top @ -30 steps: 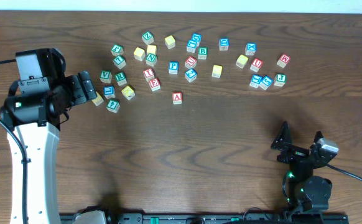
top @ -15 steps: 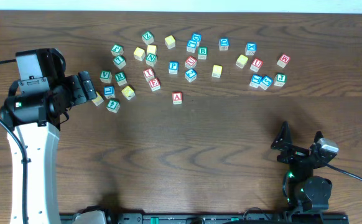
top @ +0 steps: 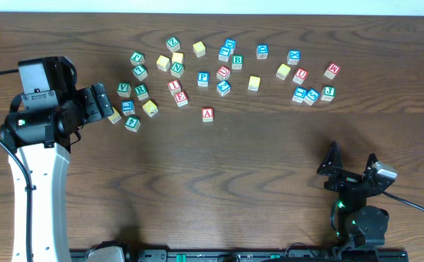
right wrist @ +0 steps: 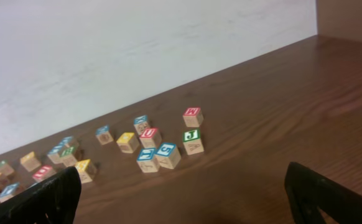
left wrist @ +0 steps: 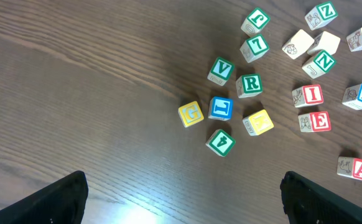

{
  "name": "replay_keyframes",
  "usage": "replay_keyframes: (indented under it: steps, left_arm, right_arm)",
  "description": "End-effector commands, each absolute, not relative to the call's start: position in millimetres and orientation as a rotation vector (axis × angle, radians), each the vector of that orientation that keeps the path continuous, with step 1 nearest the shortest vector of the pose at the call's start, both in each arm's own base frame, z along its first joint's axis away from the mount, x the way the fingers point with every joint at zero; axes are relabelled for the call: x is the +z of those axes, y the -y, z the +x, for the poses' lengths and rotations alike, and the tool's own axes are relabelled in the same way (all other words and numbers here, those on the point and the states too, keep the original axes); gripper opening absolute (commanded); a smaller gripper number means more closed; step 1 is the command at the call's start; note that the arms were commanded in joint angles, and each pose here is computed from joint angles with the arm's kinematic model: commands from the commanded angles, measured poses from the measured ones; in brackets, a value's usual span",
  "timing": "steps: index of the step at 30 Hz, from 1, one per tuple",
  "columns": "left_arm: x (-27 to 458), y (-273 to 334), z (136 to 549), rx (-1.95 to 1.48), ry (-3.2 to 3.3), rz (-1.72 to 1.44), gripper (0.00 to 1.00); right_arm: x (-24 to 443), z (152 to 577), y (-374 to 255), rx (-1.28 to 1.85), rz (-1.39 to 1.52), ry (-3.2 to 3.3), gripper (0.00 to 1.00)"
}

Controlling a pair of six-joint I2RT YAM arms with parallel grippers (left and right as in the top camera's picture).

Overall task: Spell out AI2
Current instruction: 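Retract the left gripper to the left side of the table, then move the right gripper over the blocks toward the red I block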

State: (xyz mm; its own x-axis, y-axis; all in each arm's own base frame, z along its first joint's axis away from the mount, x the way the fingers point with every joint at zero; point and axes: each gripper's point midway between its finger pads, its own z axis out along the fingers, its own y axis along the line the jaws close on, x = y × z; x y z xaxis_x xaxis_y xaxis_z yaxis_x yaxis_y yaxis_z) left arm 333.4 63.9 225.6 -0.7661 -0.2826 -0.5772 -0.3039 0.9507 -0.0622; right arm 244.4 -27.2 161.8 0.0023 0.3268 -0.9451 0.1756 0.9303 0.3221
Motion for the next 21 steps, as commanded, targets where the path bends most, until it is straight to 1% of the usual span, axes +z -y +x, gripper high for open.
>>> replay_keyframes:
  steps: [1, 4, 6, 11, 18, 21]
  left_arm:
    - [224, -63, 334, 0.034, -2.496, -0.407, 0.98]
    - [224, -63, 334, 0.034, -2.496, -0.407, 0.98]
    - [224, -63, 334, 0.034, -2.496, -0.407, 0.98]
    - [224, -63, 334, 0.034, -2.496, -0.407, 0.98]
    - [224, -63, 334, 0.034, -2.496, -0.407, 0.98]
    - [224, -63, 334, 0.034, -2.496, -0.407, 0.98]
  right_arm:
    - [169, 245, 23, 0.178, 0.412, -1.543, 0.99]
    - [190, 247, 5, 0.231, 0.273, -1.490, 0.99]
    - [193, 246, -7, 0.233, 0.171, -1.496, 0.99]
    - [195, 246, -9, 0.234, 0.168, -1.576, 0.99]
    - [234, 254, -19, 0.235, 0.105, -1.736, 0.99]
    - [250, 267, -21, 0.224, 0.089, -1.855, 0.99]
